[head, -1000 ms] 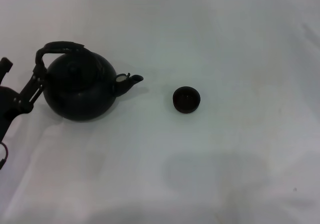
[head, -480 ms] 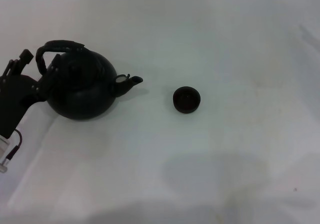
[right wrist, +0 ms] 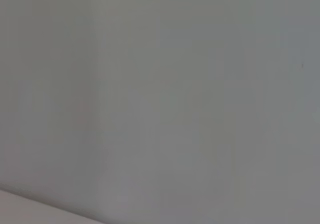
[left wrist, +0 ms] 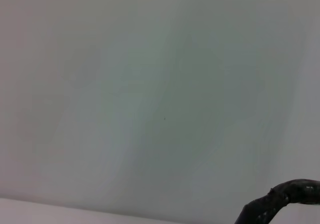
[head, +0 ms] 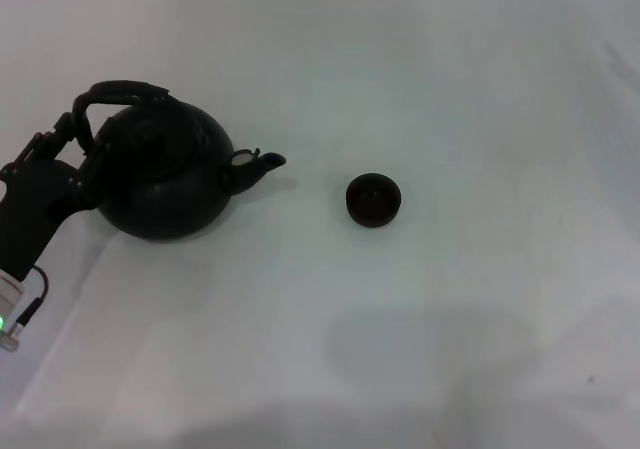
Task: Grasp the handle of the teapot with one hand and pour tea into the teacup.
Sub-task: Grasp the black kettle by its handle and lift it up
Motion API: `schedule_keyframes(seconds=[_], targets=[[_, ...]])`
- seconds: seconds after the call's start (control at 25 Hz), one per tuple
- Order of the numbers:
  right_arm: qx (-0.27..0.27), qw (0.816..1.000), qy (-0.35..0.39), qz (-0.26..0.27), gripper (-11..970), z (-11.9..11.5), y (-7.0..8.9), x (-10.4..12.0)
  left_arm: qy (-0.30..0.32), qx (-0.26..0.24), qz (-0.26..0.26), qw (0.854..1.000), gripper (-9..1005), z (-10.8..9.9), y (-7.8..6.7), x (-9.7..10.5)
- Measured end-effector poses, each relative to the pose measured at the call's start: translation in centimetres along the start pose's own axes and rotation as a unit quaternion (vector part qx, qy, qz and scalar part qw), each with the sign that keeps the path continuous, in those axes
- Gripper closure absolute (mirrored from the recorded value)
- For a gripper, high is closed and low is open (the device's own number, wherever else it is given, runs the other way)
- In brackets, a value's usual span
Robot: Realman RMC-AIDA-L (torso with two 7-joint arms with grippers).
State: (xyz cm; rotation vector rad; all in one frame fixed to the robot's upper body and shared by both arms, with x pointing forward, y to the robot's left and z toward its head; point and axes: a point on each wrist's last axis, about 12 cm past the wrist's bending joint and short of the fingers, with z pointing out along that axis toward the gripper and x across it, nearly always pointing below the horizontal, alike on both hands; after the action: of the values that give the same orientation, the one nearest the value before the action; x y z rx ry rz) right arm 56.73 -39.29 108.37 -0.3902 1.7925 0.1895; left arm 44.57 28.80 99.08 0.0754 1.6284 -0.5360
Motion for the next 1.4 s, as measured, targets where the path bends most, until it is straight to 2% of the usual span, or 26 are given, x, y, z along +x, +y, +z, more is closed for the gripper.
schedule_keyframes(seconds=[0.28, 0.6, 0.68, 1.04, 1.2, 1.4], targets=[[0.014, 1.0, 0.021, -0.015, 99, 0.9, 0.1, 0.4, -0.001, 0.005, -0.001, 1.0, 447, 0.1, -0.2, 0.0], [0.025, 0.999, 0.028, -0.017, 99, 1.0, -0.1, 0.6, -0.013, 0.006, -0.01, 1.0, 770, 0.2, -0.2, -0.3], [0.028, 0.999, 0.031, -0.016, 99, 1.0, -0.2, 0.7, -0.013, 0.003, -0.016, 1.0, 796, 0.2, 0.0, -0.3], [0.028, 0.999, 0.035, -0.01, 99, 1.0, 0.0, 1.1, -0.021, 0.005, -0.021, 1.0, 795, 0.5, 0.6, -1.0], [0.022, 0.999, 0.035, -0.006, 99, 1.1, 0.3, 1.2, -0.014, 0.018, -0.041, 0.999, 799, 1.3, 1.0, -1.6], [0.014, 0.999, 0.035, -0.003, 99, 1.3, 0.7, 1.3, -0.011, 0.011, -0.06, 0.998, 813, 2.0, 1.7, -2.0]])
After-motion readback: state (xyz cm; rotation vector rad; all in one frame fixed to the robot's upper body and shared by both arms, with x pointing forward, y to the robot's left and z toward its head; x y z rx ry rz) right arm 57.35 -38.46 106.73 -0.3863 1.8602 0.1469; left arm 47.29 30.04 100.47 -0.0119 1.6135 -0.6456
